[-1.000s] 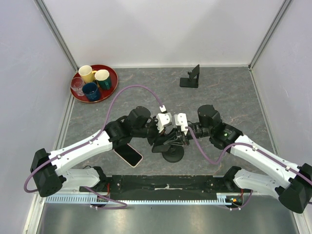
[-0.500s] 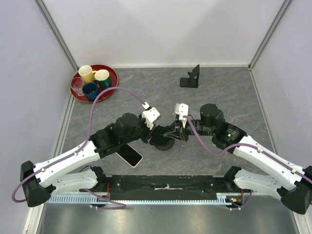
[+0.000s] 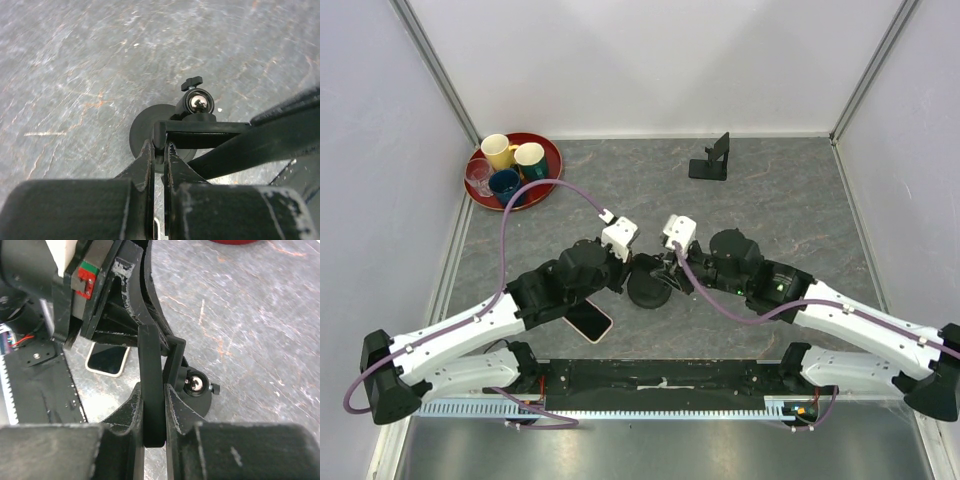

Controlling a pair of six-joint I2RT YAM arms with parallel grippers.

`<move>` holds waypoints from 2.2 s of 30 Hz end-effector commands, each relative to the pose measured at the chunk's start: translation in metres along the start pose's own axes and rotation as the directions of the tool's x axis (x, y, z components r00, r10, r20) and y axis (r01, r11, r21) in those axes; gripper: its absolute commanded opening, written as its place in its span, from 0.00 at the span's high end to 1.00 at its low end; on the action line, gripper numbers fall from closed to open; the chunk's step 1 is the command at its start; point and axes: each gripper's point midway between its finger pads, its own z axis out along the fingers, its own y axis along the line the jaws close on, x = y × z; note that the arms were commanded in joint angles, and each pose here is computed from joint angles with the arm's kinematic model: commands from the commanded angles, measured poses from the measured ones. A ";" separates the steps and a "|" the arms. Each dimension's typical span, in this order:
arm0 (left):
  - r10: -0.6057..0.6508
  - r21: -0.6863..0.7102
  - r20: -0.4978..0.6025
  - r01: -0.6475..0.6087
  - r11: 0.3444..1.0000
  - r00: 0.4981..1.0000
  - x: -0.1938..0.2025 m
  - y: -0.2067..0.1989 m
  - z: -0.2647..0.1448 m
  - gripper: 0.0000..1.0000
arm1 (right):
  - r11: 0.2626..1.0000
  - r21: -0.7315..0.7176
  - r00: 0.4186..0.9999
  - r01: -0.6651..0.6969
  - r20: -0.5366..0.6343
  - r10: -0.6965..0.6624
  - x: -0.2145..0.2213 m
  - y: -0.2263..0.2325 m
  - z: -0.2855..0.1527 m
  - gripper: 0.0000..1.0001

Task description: Place the phone on the phone stand

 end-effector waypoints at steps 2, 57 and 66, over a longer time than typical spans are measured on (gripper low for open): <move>-0.218 -0.526 0.191 0.287 0.801 0.957 -0.032 0.091 -0.031 0.98 | 0.841 0.527 0.958 0.125 -0.284 0.036 0.044 -0.074 -0.034 1.00; -0.409 -0.657 -0.021 0.296 0.694 0.912 0.028 0.086 -0.074 0.63 | 0.754 0.655 0.885 -0.052 -0.319 0.338 0.095 -0.037 -0.007 1.00; -0.425 -0.468 0.140 0.438 0.767 0.894 0.009 0.080 -0.095 0.55 | 0.770 0.631 0.888 -0.091 -0.299 0.350 0.095 -0.031 -0.003 1.00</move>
